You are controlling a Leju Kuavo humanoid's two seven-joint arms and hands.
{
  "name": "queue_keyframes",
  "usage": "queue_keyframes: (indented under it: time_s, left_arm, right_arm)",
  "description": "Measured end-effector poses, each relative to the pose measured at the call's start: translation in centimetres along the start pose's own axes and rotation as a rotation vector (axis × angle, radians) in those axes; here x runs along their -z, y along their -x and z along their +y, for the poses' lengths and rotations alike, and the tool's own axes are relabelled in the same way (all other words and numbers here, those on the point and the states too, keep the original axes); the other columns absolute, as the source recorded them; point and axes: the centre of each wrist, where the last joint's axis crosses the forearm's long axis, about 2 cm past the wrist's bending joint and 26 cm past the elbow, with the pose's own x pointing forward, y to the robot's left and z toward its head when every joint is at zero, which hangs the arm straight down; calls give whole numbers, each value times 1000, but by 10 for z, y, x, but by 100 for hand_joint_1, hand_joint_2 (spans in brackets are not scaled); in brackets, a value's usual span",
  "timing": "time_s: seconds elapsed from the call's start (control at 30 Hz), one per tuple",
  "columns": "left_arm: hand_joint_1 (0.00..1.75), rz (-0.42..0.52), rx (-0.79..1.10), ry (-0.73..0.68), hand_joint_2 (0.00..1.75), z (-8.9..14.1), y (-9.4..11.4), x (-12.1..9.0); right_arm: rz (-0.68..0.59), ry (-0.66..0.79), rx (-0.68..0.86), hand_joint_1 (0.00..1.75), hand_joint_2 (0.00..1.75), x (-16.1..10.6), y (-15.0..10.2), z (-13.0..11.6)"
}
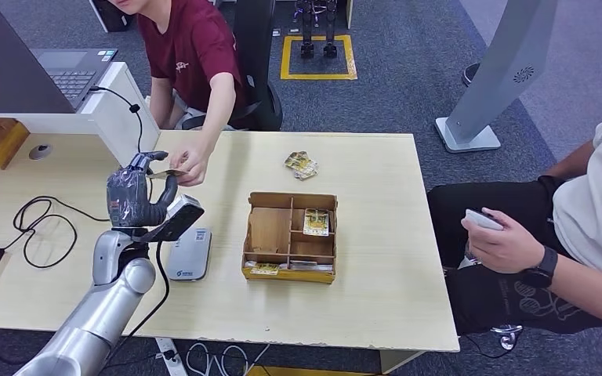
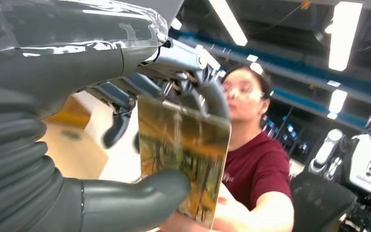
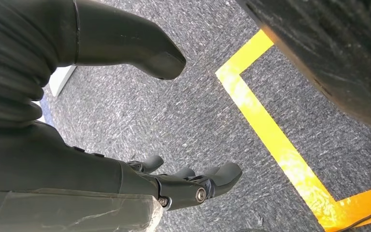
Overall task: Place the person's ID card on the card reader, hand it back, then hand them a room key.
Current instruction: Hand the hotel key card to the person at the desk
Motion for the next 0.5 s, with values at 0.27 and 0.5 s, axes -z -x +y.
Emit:
queue_keyframes:
  time_s: [0.27,0.5]
  left_arm:
    - [0,123,-251,144,175,-7,-5,-1]
    - [0,3,-452,262,175,3,-19,-15]
  right_arm:
    - [5,15,13,0,175,0,1,1]
    - [16,36,27,0,175,-2,2,5]
